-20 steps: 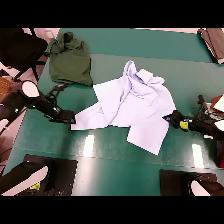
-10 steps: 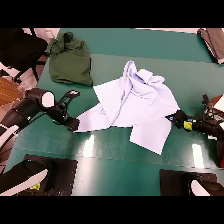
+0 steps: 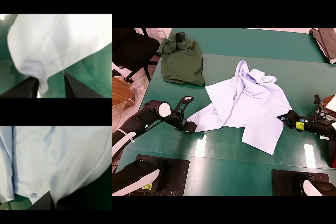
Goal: Fold the shirts.
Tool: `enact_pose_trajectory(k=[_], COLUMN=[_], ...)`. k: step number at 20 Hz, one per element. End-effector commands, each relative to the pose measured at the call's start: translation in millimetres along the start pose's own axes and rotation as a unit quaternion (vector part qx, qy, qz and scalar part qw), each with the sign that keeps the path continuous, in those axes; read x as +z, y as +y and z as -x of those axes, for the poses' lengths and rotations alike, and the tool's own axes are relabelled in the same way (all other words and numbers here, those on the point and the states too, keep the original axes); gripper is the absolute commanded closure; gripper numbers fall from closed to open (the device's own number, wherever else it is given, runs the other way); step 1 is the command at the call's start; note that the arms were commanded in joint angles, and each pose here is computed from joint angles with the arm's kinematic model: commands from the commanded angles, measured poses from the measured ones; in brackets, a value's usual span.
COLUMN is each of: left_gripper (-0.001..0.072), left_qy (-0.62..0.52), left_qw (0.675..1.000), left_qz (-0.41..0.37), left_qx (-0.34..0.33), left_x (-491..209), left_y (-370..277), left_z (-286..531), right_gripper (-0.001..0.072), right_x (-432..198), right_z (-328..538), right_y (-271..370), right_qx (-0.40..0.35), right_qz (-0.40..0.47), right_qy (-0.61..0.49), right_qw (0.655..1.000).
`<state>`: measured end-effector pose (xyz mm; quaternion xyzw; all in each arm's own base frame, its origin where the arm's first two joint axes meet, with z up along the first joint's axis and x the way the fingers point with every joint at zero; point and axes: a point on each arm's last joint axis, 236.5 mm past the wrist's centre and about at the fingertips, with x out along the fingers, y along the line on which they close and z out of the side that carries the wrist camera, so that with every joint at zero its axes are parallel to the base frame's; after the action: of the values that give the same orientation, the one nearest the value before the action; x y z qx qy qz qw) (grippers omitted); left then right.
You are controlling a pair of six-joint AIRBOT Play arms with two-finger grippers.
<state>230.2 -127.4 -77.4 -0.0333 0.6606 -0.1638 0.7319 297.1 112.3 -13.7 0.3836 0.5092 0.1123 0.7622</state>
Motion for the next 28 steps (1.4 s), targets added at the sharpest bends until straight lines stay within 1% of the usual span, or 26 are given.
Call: enact_pose_trajectory(k=[1, 2, 3, 6, 7, 9, 11, 13, 15, 17, 18, 19, 21, 23, 26, 27, 28], left_gripper=[0.0377, 0.0663, 0.0681, 0.0683, 0.0683, 0.0683, 0.0683, 0.0684, 0.0684, 0.0684, 0.0683, 0.0684, 0.0684, 0.0684, 0.0683, 0.0684, 0.0683], left_qy=[-0.061, -0.063, -0.06, -0.062, -0.08, -0.151, -0.248, -0.359, -0.462, -0.561, -0.603, -0.632, -0.662, -0.685, -0.732, -0.741, -0.745], left_qw=[0.997, 0.997, 0.997, 0.997, 0.996, 0.987, 0.967, 0.931, 0.886, 0.828, 0.797, 0.774, 0.747, 0.72, 0.65, 0.632, 0.623], left_qz=[0.027, 0.032, 0.034, 0.027, 0.023, 0.012, -0.008, -0.017, -0.02, -0.011, -0.011, -0.01, -0.003, 0.009, 0.018, 0.018, 0.016], left_qx=[-0.024, -0.025, -0.029, -0.038, -0.043, -0.055, -0.065, -0.058, -0.028, -0.014, -0.021, -0.03, -0.058, -0.11, -0.205, -0.227, -0.236], left_x=[26.7, 27.9, 27.5, 36.6, 48.8, 85.5, 121.5, 149.2, 166.7, 169.1, 166.3, 163.3, 159.8, 159.0, 151.6, 146.3, 141.1], left_y=[-9.3, -9.9, -11.9, -21.7, -27.8, -44.8, -65.6, -78.0, -78.8, -80.3, -85.7, -90.8, -100.0, -113.3, -135.5, -140.6, -143.6], left_z=[-1.8, -1.3, -0.2, 16.0, 31.1, 82.2, 160.4, 254.2, 349.9, 442.3, 481.6, 508.9, 538.0, 557.3, 603.1, 616.1, 624.7], right_gripper=[0.0689, 0.0689, 0.0689, 0.0689, 0.0689, 0.0689, 0.0689, 0.0689, 0.0689, 0.0689, 0.0689, 0.0689, 0.0689, 0.0689, 0.0689, 0.0689, 0.0689], right_x=[-1.3, -1.2, 0.0, 14.0, 21.7, 37.6, 54.4, 72.4, 88.4, 101.0, 105.8, 107.8, 105.4, 99.7, 92.4, 87.5, 80.7], right_z=[0.8, 1.1, 2.1, 9.6, 13.9, 26.6, 48.2, 80.6, 125.2, 185.4, 218.9, 246.8, 291.9, 327.6, 376.2, 386.7, 395.5], right_y=[2.6, 3.5, 5.3, 18.2, 26.2, 48.5, 77.6, 109.5, 143.5, 184.9, 207.8, 229.3, 268.2, 305.4, 350.2, 361.5, 371.3], right_qx=[0.004, 0.005, 0.006, 0.012, 0.016, 0.03, 0.048, 0.061, 0.064, 0.07, 0.076, 0.089, 0.109, 0.122, 0.139, 0.143, 0.144], right_qz=[0.0, 0.001, 0.004, 0.024, 0.033, 0.06, 0.096, 0.139, 0.193, 0.251, 0.274, 0.29, 0.321, 0.363, 0.406, 0.419, 0.435], right_qy=[0.003, 0.004, 0.004, -0.012, -0.021, -0.037, -0.068, -0.121, -0.187, -0.275, -0.322, -0.356, -0.396, -0.413, -0.443, -0.445, -0.441], right_qw=[1.0, 1.0, 1.0, 1.0, 0.999, 0.997, 0.992, 0.981, 0.961, 0.926, 0.903, 0.884, 0.853, 0.826, 0.787, 0.779, 0.772])
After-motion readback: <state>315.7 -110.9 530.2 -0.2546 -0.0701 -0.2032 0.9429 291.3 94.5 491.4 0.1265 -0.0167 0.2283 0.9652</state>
